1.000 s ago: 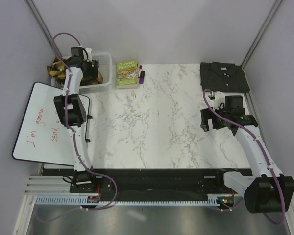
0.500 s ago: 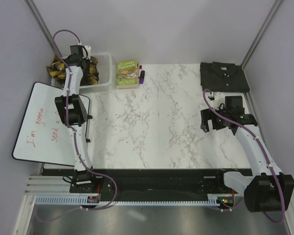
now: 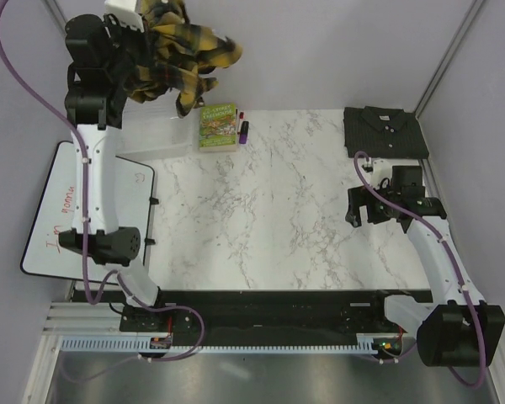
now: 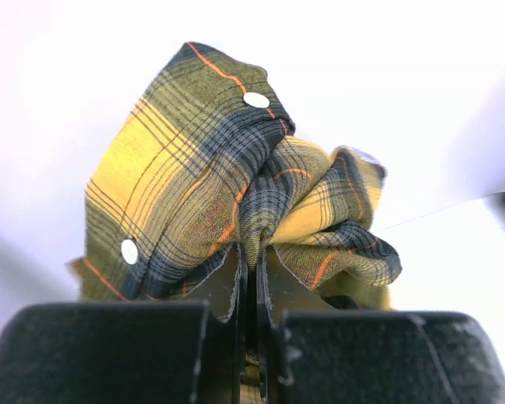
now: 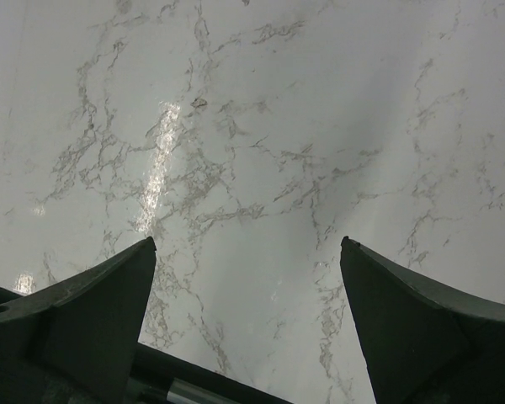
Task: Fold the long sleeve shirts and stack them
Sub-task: Move the shirt to the center of the board, then flatten the shirt out
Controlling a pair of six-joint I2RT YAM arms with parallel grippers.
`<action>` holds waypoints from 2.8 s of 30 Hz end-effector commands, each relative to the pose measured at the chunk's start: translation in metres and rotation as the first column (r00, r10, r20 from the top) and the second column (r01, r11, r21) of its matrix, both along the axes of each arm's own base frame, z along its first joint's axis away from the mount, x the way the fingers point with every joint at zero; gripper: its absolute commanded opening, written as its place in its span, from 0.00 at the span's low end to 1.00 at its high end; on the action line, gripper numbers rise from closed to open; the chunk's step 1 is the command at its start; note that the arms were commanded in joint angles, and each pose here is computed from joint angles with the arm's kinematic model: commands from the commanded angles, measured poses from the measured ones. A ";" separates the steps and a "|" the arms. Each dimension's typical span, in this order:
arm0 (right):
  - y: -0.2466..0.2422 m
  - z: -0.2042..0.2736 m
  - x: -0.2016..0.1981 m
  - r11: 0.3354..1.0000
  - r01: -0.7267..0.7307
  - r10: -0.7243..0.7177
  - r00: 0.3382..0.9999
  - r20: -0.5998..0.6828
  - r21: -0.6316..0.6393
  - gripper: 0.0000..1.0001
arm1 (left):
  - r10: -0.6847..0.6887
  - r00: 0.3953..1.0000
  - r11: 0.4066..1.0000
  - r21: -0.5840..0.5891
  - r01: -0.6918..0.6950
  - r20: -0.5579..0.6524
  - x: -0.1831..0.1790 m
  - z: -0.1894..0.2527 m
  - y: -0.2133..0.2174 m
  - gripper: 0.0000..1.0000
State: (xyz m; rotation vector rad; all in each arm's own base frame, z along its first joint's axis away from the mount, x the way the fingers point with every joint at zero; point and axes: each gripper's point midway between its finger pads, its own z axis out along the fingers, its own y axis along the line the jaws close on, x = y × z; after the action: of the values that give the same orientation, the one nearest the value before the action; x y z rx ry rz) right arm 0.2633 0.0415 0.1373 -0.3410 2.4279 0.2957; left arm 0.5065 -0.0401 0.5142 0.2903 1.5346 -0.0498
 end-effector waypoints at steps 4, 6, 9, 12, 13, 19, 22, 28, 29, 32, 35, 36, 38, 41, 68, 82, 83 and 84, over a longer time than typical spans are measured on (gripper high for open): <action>0.000 0.031 0.008 0.999 -0.002 -0.002 0.996 0.092 0.048 0.98 | -0.386 0.914 0.899 -0.171 0.403 0.128 -0.111 0.070 -0.119 0.02; -0.002 0.034 0.008 0.999 0.001 -0.007 0.995 0.099 0.053 0.98 | -0.441 0.892 0.861 -0.233 0.451 0.097 -0.129 0.064 -0.136 0.02; -0.004 0.038 0.010 0.999 0.008 -0.013 0.994 0.104 0.053 0.98 | -0.535 0.845 0.813 -0.278 0.512 -0.008 -0.145 0.024 -0.159 0.02; -0.006 0.043 0.013 0.999 0.002 -0.007 0.994 0.112 0.045 0.98 | -0.613 0.777 0.785 -0.228 0.576 -0.146 -0.167 -0.044 -0.177 0.57; -0.006 0.044 0.014 0.999 -0.005 0.001 0.994 0.110 0.038 0.98 | -0.607 0.773 0.792 -0.213 0.572 -0.184 -0.170 -0.063 -0.175 0.99; -0.022 0.045 0.006 0.989 -0.106 0.114 0.991 0.073 -0.104 0.98 | -0.617 0.682 0.783 -0.226 0.579 -0.393 -0.193 -0.173 -0.120 0.99; -0.047 0.040 0.005 0.967 -0.125 0.133 0.991 0.020 -0.222 0.98 | -0.527 0.684 0.833 -0.146 0.534 -0.505 -0.192 -0.233 -0.101 0.99; -0.110 0.031 0.018 0.951 -0.056 0.035 0.997 -0.072 -0.305 0.95 | -0.434 0.634 0.857 -0.076 0.510 -0.641 -0.176 -0.303 -0.086 0.96; -0.113 0.038 0.018 0.955 -0.048 0.028 0.997 -0.071 -0.292 0.95 | -0.430 0.624 0.855 -0.072 0.513 -0.652 -0.172 -0.309 -0.086 0.94; -0.077 0.045 0.011 0.979 -0.153 0.143 0.986 -0.084 -0.131 0.95 | -0.375 0.586 0.875 -0.065 0.480 -0.718 -0.153 -0.343 -0.085 0.91; -0.036 0.040 -0.001 0.961 -0.267 0.258 0.958 -0.129 -0.066 0.92 | -0.347 0.531 0.871 -0.056 0.488 -0.773 -0.149 -0.375 -0.084 0.81; -0.028 0.037 -0.005 0.956 -0.287 0.276 0.951 -0.139 -0.064 0.91 | -0.351 0.527 0.864 -0.051 0.501 -0.774 -0.152 -0.377 -0.084 0.80; -0.003 0.027 -0.013 0.931 -0.358 0.346 0.927 -0.144 -0.074 0.91 | -0.367 0.511 0.837 -0.036 0.546 -0.777 -0.164 -0.386 -0.082 0.79; 0.028 0.015 -0.022 0.896 -0.438 0.423 0.892 -0.158 -0.074 0.91 | -0.380 0.490 0.799 -0.012 0.601 -0.785 -0.184 -0.392 -0.079 0.79; -0.017 -0.037 0.109 0.904 -0.316 0.253 0.938 -0.235 -0.289 0.53 | -0.589 0.303 0.190 0.236 0.953 -0.749 -0.294 -0.465 -0.116 0.79; 0.064 -0.033 0.038 0.890 -0.455 0.436 0.855 -0.280 -0.006 0.55 | -0.503 0.379 0.426 0.158 0.891 -0.777 -0.281 -0.447 -0.093 0.16; 0.072 -0.043 0.031 0.874 -0.486 0.460 0.833 -0.308 -0.011 0.52 | -0.491 0.400 0.489 0.135 0.862 -0.774 -0.272 -0.442 -0.082 0.17; 0.073 -0.056 0.026 0.864 -0.503 0.469 0.814 -0.342 -0.012 0.50 | -0.507 0.414 0.520 0.116 0.846 -0.756 -0.260 -0.431 -0.083 0.23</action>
State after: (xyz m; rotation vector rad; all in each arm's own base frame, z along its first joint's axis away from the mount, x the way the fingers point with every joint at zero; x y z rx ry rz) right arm 0.3270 0.0906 0.1282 -0.9365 2.5252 0.3700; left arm 0.2068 -0.1293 0.0464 1.7671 1.9091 -0.4725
